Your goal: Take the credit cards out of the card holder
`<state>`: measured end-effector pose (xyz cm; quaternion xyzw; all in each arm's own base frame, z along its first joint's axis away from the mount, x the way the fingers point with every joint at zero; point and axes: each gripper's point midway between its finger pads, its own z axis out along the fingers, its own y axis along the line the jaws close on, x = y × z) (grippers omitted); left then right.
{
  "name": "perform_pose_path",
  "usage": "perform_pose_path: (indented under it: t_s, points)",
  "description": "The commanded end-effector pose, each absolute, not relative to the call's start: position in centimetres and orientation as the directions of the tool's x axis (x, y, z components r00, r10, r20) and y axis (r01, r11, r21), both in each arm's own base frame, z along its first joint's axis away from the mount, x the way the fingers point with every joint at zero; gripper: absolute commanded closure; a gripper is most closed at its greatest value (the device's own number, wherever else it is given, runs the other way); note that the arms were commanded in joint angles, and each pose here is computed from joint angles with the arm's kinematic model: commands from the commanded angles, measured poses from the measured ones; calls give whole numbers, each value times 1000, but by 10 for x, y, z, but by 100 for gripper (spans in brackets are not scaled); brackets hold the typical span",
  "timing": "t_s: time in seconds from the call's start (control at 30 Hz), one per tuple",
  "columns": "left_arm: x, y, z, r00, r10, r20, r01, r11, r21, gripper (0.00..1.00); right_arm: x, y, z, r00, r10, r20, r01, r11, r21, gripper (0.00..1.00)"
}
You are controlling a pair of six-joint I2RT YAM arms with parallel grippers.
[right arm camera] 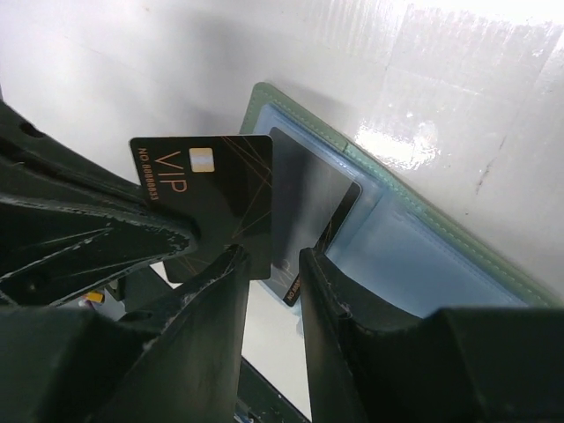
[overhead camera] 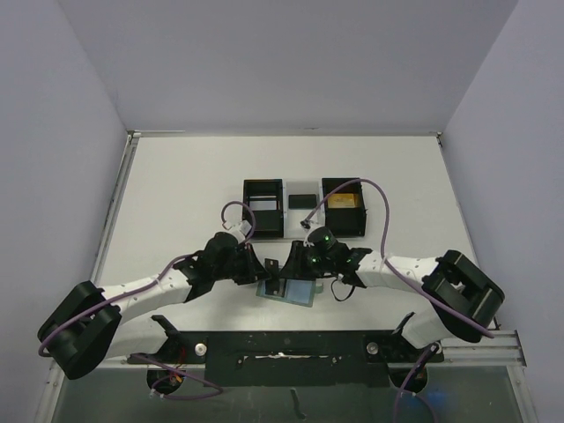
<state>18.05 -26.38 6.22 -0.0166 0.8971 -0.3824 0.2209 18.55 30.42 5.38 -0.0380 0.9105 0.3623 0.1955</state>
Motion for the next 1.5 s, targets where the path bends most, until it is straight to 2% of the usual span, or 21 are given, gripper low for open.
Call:
perform_pose_path:
  t_s: [0.0, 0.1, 0.2, 0.47, 0.6, 0.73, 0.83, 0.97, 1.1, 1.2, 1.33, 1.47]
  points:
    - [187, -263, 65, -888, -212, -408, 152, 703, -695, 100, 193, 321, 63, -911, 70, -406, -242, 707, 665, 70]
    - [186, -262, 59, -893, -208, -399, 144, 708, -691, 100, 191, 298, 36, -915, 74, -396, -186, 795, 577, 68]
    - [184, -261, 56, -898, -196, -394, 142, 718, -681, 100, 186, 285, 23, -922, 60, -383, -174, 818, 548, 68]
    - [189, -264, 70, -879, -215, -426, 169, 694, -700, 100, 196, 289, 72, -860, 67, -506, -279, 769, 576, 59]
    - [191, -268, 82, -863, -225, -452, 204, 663, -720, 100, 204, 282, 91, -827, 108, -552, -289, 761, 582, 41]
    - [192, -272, 95, -847, -247, -470, 236, 618, -750, 100, 211, 271, 105, -786, 172, -594, -294, 741, 604, 17]
    - [191, -274, 104, -834, -274, -478, 255, 577, -776, 100, 215, 265, 119, -738, 219, -638, -323, 715, 620, 10]
    - [190, -274, 121, -808, -307, -504, 299, 523, -798, 100, 220, 254, 133, -651, 282, -705, -364, 699, 616, 7]
    - [185, -278, 148, -779, -333, -532, 375, 433, -820, 100, 221, 244, 148, -595, 227, -771, -462, 688, 560, 5]
    - [181, -279, 166, -757, -335, -561, 429, 391, -814, 100, 226, 230, 159, -595, 198, -779, -503, 664, 553, 5]
    - [176, -279, 187, -735, -357, -577, 480, 328, -814, 100, 213, 240, 188, -595, 232, -769, -617, 482, 623, 7]
    - [171, -280, 208, -723, -405, -560, 511, 233, -827, 100, 197, 256, 205, -638, 250, -728, -654, 324, 684, 13]
